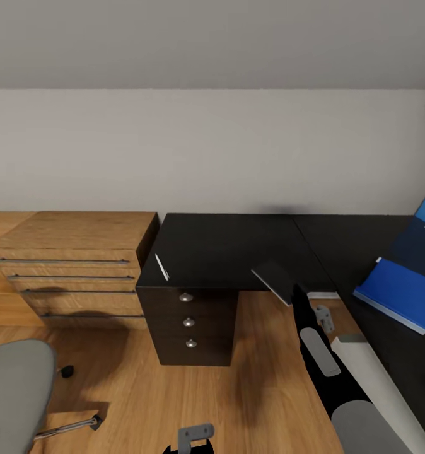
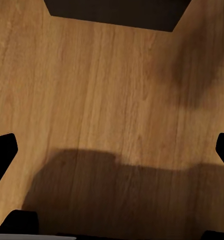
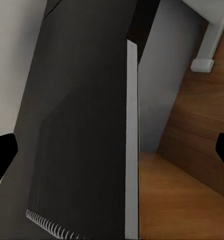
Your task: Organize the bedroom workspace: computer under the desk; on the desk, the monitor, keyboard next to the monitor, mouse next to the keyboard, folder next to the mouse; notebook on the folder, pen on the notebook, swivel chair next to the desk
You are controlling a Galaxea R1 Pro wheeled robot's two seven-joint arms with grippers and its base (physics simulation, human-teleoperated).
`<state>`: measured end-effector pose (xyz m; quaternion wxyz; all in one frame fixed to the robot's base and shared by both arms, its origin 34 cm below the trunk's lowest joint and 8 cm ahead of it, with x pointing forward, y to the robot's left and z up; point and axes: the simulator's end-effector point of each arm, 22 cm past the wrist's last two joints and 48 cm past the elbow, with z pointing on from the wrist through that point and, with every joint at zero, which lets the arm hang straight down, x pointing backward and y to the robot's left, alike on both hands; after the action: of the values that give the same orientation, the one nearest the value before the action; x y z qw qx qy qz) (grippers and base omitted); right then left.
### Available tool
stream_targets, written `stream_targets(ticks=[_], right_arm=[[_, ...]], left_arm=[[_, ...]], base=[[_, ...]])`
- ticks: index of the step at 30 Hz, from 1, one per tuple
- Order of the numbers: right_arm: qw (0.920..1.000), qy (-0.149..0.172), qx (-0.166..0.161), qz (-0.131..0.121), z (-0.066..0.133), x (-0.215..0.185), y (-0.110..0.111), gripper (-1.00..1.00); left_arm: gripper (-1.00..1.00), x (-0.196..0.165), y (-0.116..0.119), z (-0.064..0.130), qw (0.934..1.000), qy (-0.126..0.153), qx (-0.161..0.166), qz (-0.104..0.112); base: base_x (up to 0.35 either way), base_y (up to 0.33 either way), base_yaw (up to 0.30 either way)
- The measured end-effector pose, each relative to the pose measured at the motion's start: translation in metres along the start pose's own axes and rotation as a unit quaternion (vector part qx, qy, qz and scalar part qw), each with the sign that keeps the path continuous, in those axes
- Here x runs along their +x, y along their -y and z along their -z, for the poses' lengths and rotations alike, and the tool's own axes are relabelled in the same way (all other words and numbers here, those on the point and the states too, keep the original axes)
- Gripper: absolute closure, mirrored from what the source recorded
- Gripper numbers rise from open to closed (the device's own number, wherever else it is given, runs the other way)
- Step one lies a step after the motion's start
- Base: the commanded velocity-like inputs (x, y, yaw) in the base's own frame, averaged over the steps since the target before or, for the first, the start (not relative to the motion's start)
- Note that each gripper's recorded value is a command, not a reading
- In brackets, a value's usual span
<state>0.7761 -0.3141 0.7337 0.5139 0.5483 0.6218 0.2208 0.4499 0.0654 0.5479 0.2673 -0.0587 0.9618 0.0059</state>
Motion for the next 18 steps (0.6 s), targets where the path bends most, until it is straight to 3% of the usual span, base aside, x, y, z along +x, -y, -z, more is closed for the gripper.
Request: stream_targets(ticks=[11,18], right_arm=[[0.9998,-0.018,0.001,0.006,-0.007,0.012,0.020,-1.00],[0.9996,-0.027,0.003,0.003,-0.007,0.016,0.021,-1.00]], left_arm=[[-1.00,0.027,-0.004,-0.019,0.9998,-0.013,-0.005,-0.011],[-1.00,0.026,-0.007,-0.021,0.9999,-0.012,-0.007,-0.007]], base=[[0.000,0.000,0.000],[0.000,0.000,0.000]])
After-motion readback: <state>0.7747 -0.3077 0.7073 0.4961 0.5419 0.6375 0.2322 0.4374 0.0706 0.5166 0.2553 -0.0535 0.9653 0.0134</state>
